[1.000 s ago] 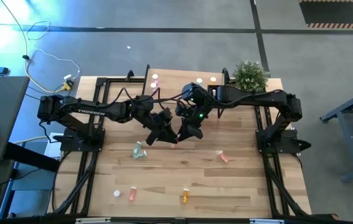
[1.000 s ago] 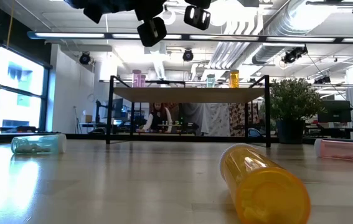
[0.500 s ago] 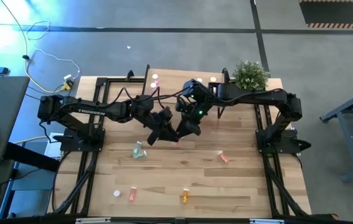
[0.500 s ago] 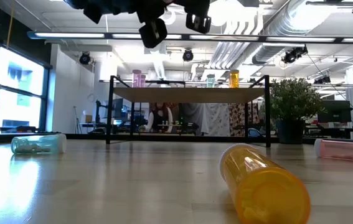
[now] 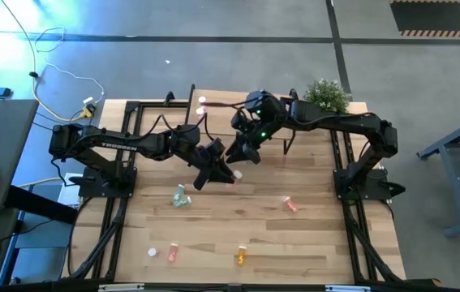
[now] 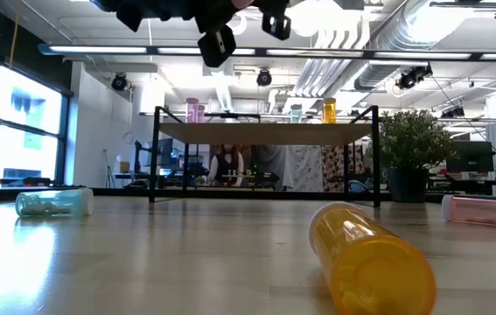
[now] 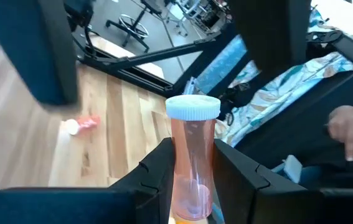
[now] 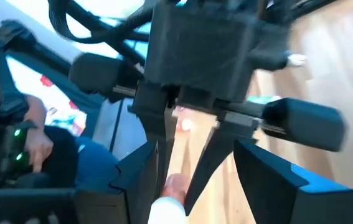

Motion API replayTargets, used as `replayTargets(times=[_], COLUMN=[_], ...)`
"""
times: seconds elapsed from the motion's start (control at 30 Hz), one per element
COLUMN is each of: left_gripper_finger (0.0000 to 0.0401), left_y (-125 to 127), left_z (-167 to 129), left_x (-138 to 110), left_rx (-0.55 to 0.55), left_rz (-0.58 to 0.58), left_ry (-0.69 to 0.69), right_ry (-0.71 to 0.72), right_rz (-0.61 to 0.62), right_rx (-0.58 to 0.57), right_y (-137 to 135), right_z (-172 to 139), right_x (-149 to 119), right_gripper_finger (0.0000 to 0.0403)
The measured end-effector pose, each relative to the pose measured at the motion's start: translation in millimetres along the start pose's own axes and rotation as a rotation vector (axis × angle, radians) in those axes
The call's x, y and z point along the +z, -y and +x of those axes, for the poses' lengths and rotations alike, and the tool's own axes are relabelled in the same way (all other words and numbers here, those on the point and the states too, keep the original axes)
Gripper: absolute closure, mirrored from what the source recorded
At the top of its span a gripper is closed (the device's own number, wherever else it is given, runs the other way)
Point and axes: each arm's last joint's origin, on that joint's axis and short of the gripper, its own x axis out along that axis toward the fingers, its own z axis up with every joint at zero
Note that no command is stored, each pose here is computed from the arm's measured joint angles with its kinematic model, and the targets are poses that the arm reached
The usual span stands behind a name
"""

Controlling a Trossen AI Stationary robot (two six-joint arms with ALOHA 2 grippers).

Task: Pick and place medicine bottles onto shelf by color
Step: Put the bottom right pink pill bottle on the shelf

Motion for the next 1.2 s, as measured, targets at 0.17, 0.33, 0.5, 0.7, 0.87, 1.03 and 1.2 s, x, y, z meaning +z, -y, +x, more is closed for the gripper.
replayTargets(times=[0.17,0.33,0.5,0.7,0.87,1.03,1.2], left_gripper_finger=[0.0315,0.0315,0.0315,0.0315,0.0315,0.0315,0.0315], left_y=[-2,0,8,17,23,17,4], left_z=[0,3,7,7,7,18,36], left_x=[1,1,3,2,-4,-15,-23], left_rx=[0.078,0.241,0.474,0.830,1.076,1.235,1.276], left_rz=[0.076,0.221,0.296,0.286,0.247,0.243,0.286], left_ry=[0.040,0.111,0.259,0.448,0.561,0.596,0.603], right_ry=[0.076,0.162,0.276,0.438,0.533,0.579,0.569], right_rz=[-0.013,-0.035,-0.110,-0.227,-0.337,-0.396,-0.416], right_rx=[-0.063,-0.116,-0.189,-0.339,-0.433,-0.479,-0.518], right_y=[-8,-20,-32,-45,-60,-67,-60], right_z=[-17,-44,-82,-137,-173,-191,-190], right_x=[4,8,10,8,1,-3,-1], right_gripper_finger=[0.0201,0.0201,0.0201,0.0201,0.0201,0.0201,0.0201])
